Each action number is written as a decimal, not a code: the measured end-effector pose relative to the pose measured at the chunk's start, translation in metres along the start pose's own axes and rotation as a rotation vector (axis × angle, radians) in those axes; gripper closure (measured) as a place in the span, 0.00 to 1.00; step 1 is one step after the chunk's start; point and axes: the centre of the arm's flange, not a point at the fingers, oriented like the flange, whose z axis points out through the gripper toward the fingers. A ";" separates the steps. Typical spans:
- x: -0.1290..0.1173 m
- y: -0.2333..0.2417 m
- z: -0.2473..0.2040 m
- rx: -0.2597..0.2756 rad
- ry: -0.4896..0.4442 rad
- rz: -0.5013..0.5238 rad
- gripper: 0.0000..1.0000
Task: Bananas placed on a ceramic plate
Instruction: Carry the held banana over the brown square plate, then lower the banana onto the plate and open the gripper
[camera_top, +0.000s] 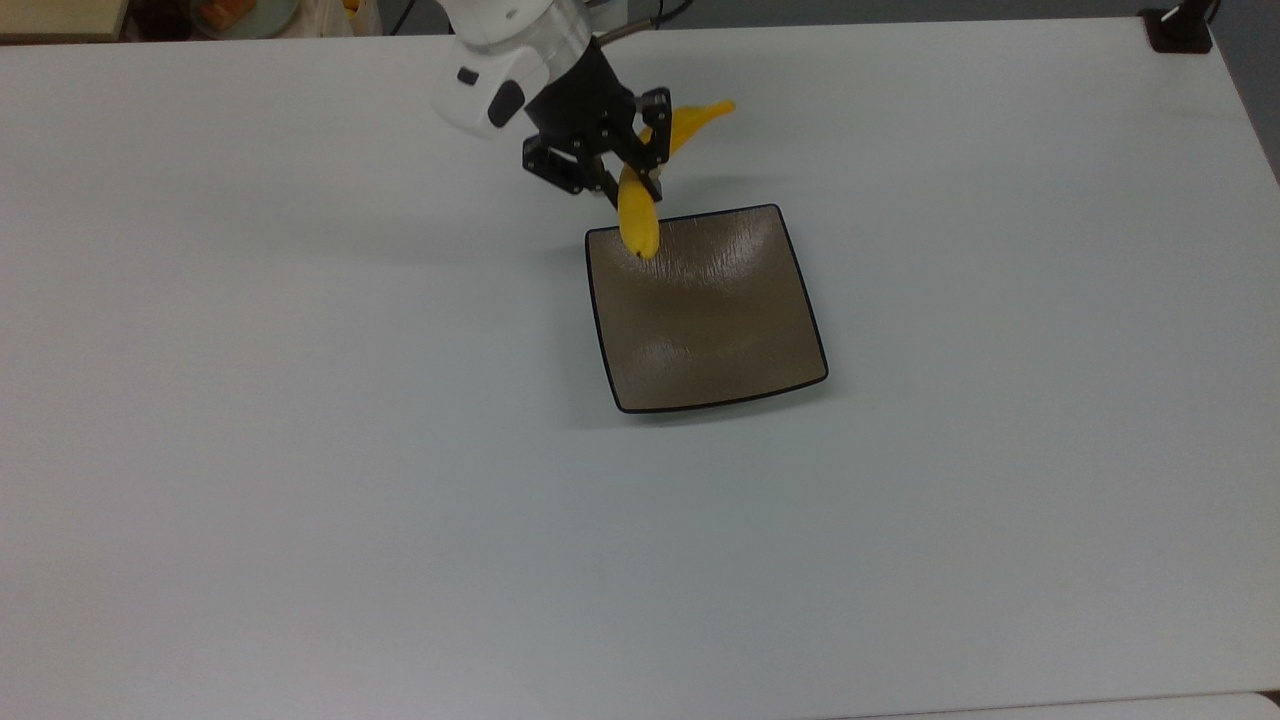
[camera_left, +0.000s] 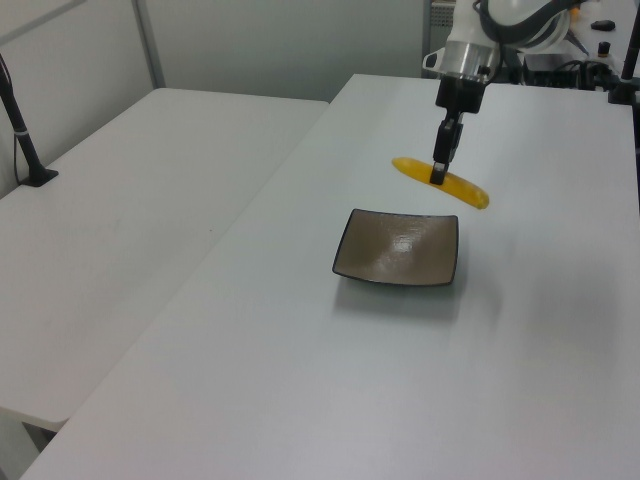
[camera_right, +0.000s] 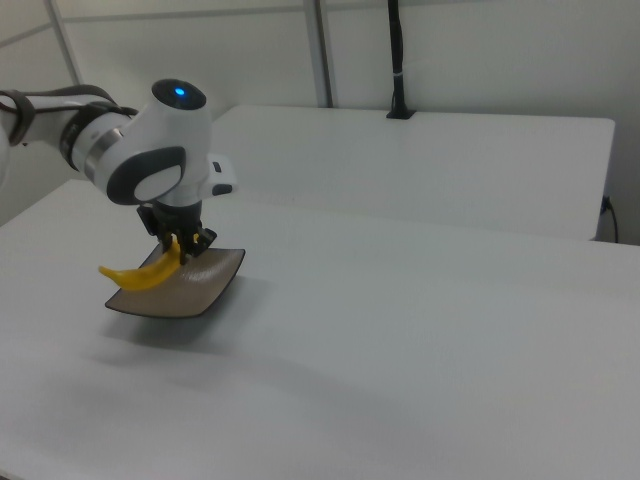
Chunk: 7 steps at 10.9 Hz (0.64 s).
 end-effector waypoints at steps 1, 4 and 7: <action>0.006 0.008 0.011 -0.002 0.027 -0.001 0.68; 0.023 0.026 0.051 -0.019 0.122 0.038 0.68; 0.030 0.027 0.085 -0.043 0.150 0.038 0.68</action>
